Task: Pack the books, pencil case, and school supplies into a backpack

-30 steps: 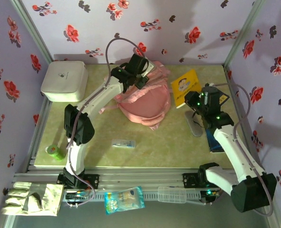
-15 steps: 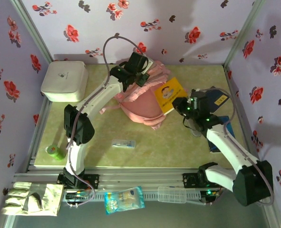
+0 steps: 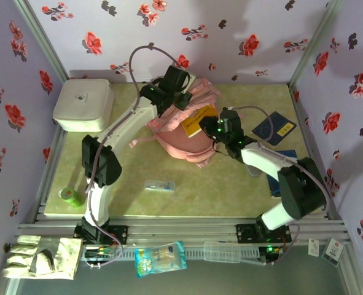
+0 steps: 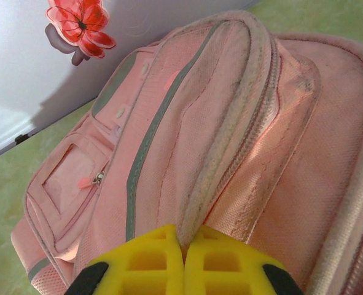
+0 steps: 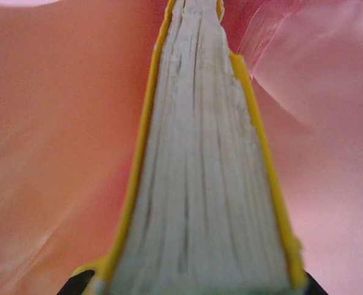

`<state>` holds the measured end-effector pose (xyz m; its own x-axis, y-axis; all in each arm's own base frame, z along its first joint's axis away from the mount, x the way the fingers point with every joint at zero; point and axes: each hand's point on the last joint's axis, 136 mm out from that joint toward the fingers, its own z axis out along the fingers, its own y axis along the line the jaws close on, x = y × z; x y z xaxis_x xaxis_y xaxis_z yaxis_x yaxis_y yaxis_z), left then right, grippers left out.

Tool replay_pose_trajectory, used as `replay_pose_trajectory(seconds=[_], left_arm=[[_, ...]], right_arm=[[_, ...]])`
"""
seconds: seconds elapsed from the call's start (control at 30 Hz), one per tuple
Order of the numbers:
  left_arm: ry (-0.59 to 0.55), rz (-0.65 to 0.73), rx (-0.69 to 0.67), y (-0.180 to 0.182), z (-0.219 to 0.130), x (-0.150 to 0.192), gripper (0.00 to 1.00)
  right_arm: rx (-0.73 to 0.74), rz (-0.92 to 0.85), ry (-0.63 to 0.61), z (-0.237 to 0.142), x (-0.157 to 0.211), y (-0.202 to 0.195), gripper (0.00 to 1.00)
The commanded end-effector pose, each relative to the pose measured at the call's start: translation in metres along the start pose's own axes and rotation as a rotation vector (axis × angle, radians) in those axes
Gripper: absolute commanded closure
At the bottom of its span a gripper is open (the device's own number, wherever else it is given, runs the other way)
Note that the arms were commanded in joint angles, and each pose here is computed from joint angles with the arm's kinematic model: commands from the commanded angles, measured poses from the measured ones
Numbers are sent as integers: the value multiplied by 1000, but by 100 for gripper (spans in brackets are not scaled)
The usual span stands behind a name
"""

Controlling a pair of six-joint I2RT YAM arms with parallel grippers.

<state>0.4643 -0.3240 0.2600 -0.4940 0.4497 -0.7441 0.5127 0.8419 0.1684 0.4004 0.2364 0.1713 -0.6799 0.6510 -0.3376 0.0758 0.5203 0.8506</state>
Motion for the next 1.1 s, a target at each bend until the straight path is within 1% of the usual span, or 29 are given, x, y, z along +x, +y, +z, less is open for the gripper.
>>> replay_pose_trajectory(seconds=[0.0,0.13,0.4,0.43,0.53,0.67,0.8,0.87,0.97,1.07], left_arm=[[-218,-125,7,19,-48,-65,100],[-211,-139,14,21,-48,-63,100],[-185,-148,21,23,-45,-56,100],[-182,-148,23,23,-44,-55,100],[-177,-149,22,24,-43,-53,100],[-171,-155,17,28,-42,-51,100],[-156,-163,8,34,-39,-45,100],[-145,-170,0,39,-36,-41,100],[-128,-178,-15,48,-34,-33,100],[-103,-179,-37,58,-33,-21,100]], right_arm=[[-135,26,-134,15,-32,40,100],[-83,69,-135,42,-33,24,100],[2,135,-58,89,-18,-3,100],[14,142,-48,93,-16,-6,99],[-16,146,0,104,-10,0,94],[-24,147,32,105,-6,5,81],[-54,123,57,90,-6,18,57],[-44,107,49,77,-6,18,50],[-18,67,50,54,-4,14,44],[22,18,77,32,6,1,42]])
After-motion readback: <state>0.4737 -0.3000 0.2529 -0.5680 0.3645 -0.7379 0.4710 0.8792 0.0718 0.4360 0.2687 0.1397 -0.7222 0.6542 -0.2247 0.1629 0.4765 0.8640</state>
